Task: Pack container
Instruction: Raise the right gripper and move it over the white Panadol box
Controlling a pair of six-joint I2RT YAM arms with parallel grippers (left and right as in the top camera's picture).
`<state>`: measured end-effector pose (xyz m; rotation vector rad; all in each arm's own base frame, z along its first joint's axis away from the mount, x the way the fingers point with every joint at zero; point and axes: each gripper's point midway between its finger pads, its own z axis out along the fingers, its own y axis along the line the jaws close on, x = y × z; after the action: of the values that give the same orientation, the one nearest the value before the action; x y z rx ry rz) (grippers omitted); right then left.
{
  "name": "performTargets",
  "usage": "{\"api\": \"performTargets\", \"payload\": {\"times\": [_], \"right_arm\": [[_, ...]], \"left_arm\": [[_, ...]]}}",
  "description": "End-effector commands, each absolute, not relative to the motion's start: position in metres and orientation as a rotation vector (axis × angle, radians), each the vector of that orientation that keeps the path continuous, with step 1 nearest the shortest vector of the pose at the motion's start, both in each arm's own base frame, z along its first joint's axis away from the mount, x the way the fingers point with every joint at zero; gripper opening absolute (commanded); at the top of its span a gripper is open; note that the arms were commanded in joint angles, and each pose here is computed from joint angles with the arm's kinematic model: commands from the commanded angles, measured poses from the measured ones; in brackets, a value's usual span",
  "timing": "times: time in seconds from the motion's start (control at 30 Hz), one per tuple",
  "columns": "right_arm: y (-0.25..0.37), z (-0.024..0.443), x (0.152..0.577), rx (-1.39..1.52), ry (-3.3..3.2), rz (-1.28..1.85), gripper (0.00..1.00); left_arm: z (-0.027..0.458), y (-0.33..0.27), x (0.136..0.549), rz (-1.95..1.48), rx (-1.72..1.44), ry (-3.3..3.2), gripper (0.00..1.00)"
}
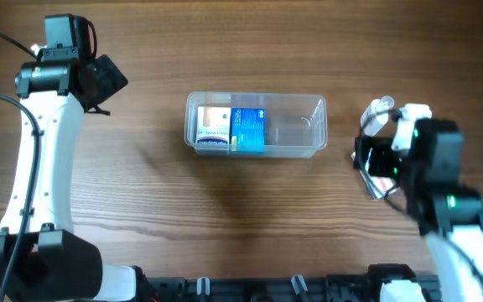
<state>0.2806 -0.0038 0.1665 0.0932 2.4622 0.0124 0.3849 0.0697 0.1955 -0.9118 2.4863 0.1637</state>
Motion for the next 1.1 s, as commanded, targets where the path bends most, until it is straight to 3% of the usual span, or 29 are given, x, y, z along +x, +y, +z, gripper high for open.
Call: {"api": "performTargets", "payload": {"times": [0.0,0.67,1.07], "right_arm": [[-0.015,0.147,0.292,0.092,2.540,-0.028,1.00],[-0.027,0.121,0.293,-0.073,2.615,-0.173,1.00],[-0.016,0.042,0.280,-0.276,2.853,-0.097,1.00]], "left_arm": [[0.202,0.073,0.386,0.176,-0.910,2.466,1.00],[0.202,0.073,0.386,0.175,-0.910,2.466,1.00],[0.202,0.073,0.386,0.176,-0.910,2.466,1.00]]}}
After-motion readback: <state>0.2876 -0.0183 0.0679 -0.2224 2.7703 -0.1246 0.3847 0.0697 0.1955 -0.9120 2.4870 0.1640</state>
